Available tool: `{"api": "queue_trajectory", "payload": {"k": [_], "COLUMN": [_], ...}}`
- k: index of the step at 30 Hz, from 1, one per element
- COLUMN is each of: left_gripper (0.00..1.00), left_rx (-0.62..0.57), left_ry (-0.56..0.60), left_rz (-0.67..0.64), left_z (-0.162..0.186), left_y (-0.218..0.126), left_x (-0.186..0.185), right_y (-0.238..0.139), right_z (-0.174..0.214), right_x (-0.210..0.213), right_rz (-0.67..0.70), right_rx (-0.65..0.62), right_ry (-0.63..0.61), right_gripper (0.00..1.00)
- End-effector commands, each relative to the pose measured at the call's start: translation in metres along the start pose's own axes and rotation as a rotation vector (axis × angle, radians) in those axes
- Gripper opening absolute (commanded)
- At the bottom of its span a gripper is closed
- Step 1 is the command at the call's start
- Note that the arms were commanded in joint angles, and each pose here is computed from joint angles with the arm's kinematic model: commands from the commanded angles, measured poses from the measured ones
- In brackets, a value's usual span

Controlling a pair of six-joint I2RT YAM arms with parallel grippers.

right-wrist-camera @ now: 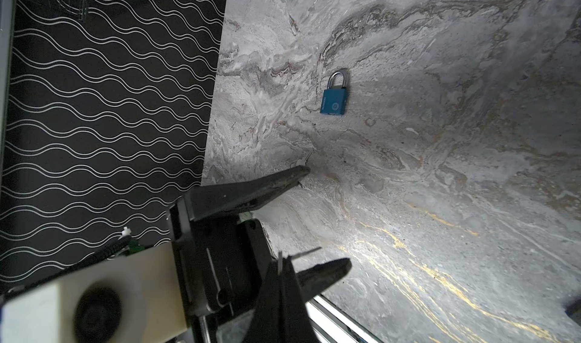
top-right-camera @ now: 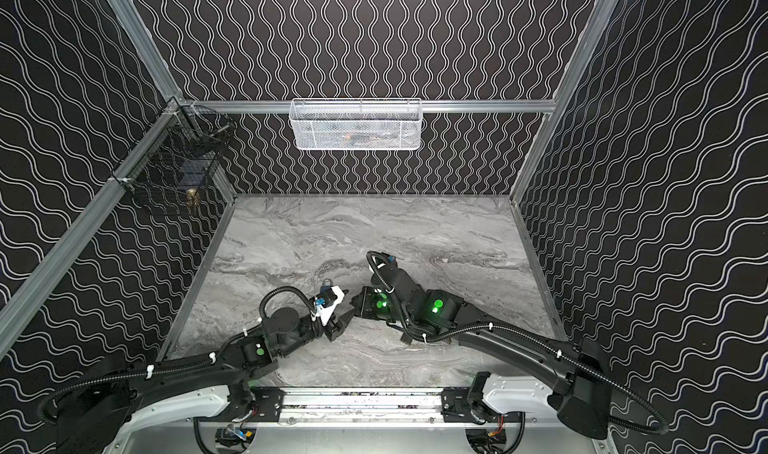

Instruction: Unlock with the key

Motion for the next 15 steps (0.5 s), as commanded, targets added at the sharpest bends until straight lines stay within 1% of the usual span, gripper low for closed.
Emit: {"api": "queue_trajectory", "payload": {"k": [1, 4, 7, 10, 12, 15], "left_gripper": [0.51, 0.43, 0.34, 0.29, 0.24, 0.2], "left_rx": [-0.059, -0.055, -0.054, -0.054, -0.054, -0.042], "left_ry": [0.02, 0.023, 0.022, 0.019, 0.017, 0.019], "left_rz": [0.02, 0.043, 0.052, 0.052, 0.054, 0.068], "left_z": [-0.0088, -0.0077, -0.0074, -0.0054, -0.0045, -0.0032], "left_y": [-0.0003, 0.0004, 0.0011, 0.0019, 0.0031, 0.0058], "left_x": [-0.0022, -0.0046, -0.0056, -0.0057, -0.0057, -0.0077], "right_y": [-0.0028, -0.0024, -0.0014, -0.0018, -0.0018, -0.0018], "right_z": [-0.0024, -0.0028, -0.0025, -0.0037, -0.0037, -0.0043], "right_x": [0.0029, 0.0033, 0.0034, 0.004, 0.0042, 0.0042], "right_rz": [-0.008, -0.01, -0.011, -0.016, -0.015, -0.015], "right_rx": [-0.007, -0.009, -0.007, -0.013, -0.014, -0.017], "right_ry": [-0.014, -0.019, -0.016, -0.014, -0.015, -0.016], "right_gripper": [0.0, 0.0, 0.0, 0.0, 0.0, 0.0]}}
Point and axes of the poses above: each gripper's point midway between its finger pads, its own y axis out along the fingers, its own x axis along the line the jaws close on, z = x × y, the point moved 7 cm from there along -y, back along the fingers, and after that the axes turned 8 degrees about -y, right-handed, at the moved point
